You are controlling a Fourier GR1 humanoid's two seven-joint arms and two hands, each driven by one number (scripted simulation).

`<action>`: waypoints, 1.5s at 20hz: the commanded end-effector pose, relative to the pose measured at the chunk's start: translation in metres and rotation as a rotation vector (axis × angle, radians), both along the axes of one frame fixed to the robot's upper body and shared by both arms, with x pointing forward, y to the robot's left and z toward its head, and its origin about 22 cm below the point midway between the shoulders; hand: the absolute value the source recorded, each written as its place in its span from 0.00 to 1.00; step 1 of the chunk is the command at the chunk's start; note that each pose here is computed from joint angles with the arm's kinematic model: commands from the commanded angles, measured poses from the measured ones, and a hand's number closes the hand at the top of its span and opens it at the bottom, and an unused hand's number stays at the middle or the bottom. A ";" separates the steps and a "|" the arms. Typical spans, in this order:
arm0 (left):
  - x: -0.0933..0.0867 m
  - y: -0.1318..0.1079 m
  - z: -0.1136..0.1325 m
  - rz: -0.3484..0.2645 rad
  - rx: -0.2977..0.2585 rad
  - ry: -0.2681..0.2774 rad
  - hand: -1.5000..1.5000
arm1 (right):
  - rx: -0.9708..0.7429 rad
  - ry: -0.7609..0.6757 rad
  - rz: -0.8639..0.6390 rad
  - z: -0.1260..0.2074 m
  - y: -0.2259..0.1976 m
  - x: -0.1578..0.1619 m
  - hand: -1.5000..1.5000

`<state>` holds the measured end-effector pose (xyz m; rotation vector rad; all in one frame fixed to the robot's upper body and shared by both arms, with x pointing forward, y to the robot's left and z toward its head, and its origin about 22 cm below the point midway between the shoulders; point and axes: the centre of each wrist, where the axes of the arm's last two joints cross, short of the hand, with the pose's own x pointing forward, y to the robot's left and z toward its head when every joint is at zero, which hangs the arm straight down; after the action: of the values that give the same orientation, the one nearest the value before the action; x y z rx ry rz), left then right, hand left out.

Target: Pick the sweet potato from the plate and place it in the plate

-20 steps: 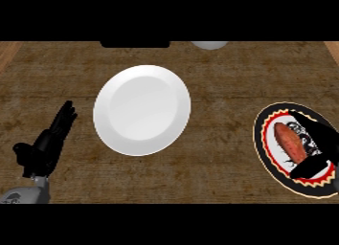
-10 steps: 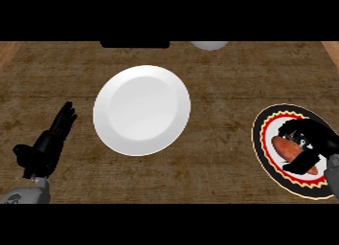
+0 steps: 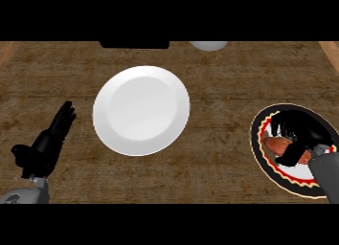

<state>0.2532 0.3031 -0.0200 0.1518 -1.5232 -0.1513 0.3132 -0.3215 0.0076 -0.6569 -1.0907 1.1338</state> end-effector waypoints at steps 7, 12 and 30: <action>0.004 0.002 -0.006 0.013 -0.002 0.010 0.50 | 0.070 -0.346 0.090 0.026 0.029 0.009 1.00; -0.016 -0.010 -0.011 0.013 -0.008 0.003 0.50 | 0.068 -0.405 0.150 0.079 0.039 -0.020 1.00; -0.018 -0.015 -0.024 0.002 -0.016 -0.001 0.50 | 0.253 -0.684 0.194 0.176 0.132 -0.019 1.00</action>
<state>0.2508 0.3034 -0.0270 0.1528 -1.5207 -0.1432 0.2941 -0.2146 0.1686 -0.7912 -1.8603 0.9182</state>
